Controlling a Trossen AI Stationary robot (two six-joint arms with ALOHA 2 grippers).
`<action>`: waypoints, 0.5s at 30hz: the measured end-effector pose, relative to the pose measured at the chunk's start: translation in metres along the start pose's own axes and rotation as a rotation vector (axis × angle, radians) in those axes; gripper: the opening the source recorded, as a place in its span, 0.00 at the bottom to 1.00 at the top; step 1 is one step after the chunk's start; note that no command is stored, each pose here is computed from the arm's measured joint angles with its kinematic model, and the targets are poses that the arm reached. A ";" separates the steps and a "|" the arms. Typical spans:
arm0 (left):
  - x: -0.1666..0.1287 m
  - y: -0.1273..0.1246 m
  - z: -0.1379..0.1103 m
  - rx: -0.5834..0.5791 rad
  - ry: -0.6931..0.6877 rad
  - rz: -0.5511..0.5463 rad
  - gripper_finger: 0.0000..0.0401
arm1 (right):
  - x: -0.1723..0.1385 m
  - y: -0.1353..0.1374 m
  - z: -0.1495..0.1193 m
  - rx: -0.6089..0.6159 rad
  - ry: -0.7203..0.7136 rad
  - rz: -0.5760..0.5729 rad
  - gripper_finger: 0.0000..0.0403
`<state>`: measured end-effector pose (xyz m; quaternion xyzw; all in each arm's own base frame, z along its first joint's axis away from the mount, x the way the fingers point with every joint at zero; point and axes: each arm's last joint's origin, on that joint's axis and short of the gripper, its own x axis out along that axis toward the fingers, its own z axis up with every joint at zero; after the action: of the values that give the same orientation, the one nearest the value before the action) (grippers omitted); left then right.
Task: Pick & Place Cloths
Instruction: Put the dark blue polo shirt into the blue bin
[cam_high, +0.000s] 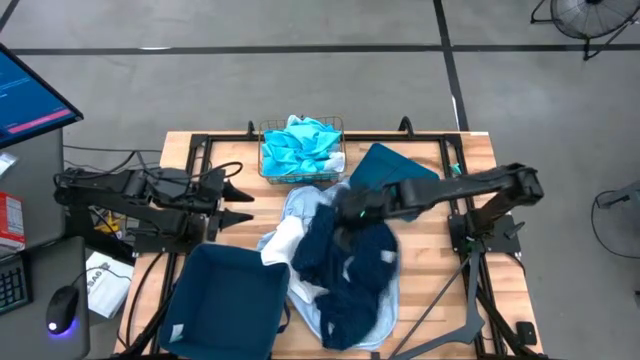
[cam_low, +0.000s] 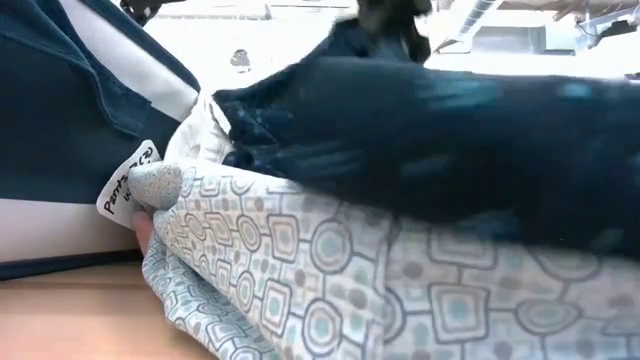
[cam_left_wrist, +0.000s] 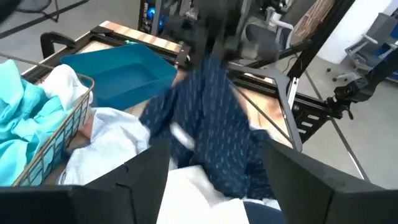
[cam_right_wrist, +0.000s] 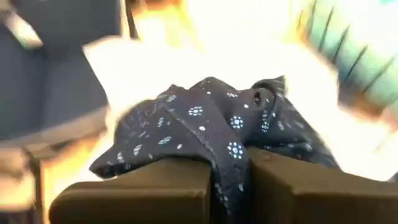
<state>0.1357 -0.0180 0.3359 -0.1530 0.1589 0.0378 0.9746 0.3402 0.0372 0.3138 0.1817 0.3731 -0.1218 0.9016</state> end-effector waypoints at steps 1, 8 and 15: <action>0.001 0.000 0.000 0.000 -0.002 0.005 0.62 | -0.012 0.001 0.010 -0.002 -0.050 0.006 0.01; 0.017 -0.006 0.010 0.076 -0.085 0.004 0.68 | -0.076 0.010 0.069 -0.035 -0.325 0.084 0.01; 0.048 -0.013 0.020 0.189 -0.187 0.063 0.72 | -0.090 0.027 0.104 -0.096 -0.473 0.133 0.01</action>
<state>0.1882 -0.0231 0.3423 -0.0512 0.0752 0.0674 0.9936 0.3528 0.0256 0.4532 0.1293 0.1442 -0.0834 0.9775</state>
